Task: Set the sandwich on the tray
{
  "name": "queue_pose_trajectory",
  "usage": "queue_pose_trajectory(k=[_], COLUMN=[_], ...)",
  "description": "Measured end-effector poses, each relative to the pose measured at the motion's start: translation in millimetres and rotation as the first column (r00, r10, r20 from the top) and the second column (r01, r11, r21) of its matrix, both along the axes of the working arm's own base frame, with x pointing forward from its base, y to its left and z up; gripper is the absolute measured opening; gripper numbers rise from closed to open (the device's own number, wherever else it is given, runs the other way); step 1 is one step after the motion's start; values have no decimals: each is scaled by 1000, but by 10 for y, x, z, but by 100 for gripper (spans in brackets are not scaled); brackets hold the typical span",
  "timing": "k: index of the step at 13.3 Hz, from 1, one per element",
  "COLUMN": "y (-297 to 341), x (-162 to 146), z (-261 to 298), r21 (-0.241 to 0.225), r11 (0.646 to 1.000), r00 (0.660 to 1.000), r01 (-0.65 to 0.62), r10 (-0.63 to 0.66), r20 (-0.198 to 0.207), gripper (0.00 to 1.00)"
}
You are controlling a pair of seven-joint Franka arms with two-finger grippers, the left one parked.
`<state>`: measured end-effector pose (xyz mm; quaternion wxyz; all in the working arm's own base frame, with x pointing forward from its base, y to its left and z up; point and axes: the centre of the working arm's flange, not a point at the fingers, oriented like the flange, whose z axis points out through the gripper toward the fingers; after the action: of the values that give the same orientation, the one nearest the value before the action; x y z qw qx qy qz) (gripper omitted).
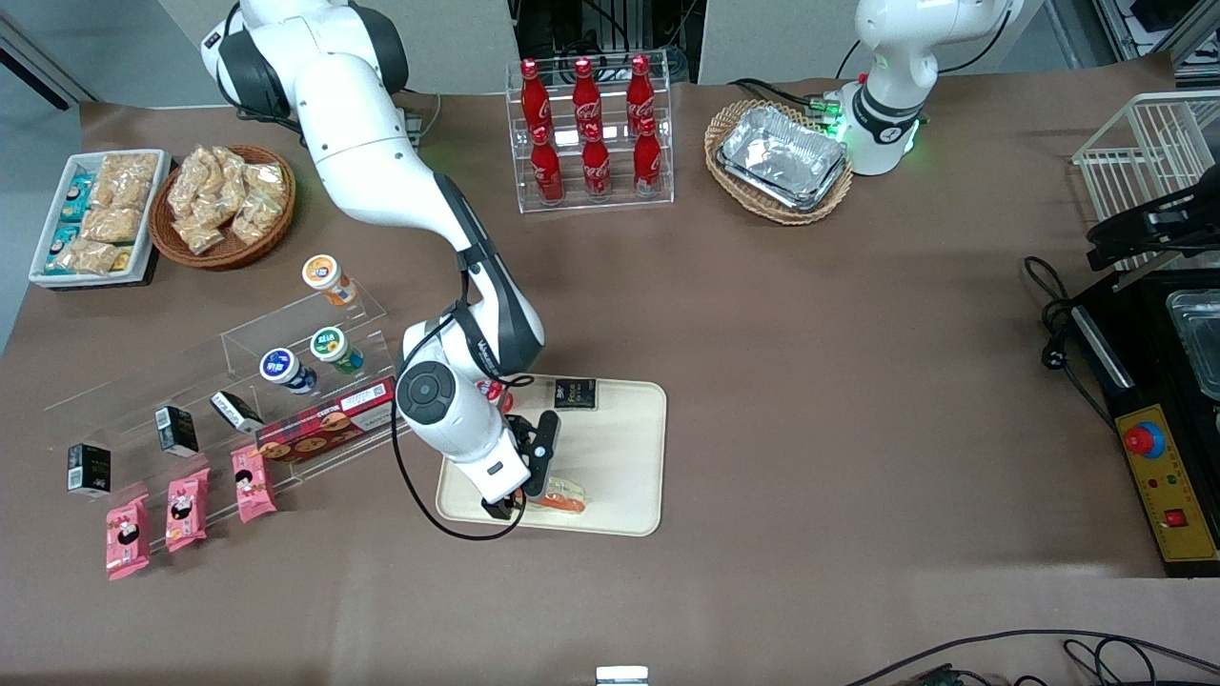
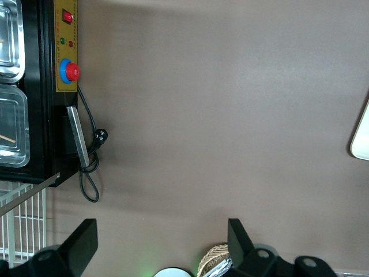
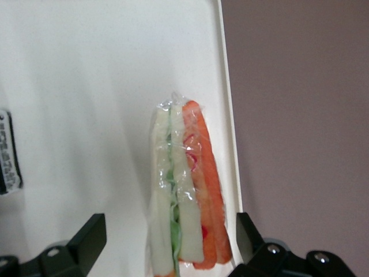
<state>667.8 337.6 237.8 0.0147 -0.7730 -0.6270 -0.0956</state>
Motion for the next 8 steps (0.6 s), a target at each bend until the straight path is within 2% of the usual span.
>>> queue_pose_trajectory(k=[3, 8], y=[26, 13], x=[7, 3], z=[71, 623], r21=[28, 106], r11=[1000, 993], r00=[1000, 996], r01=[13, 48], r10=[-13, -39], r20=[-12, -85], gripper=[100, 100])
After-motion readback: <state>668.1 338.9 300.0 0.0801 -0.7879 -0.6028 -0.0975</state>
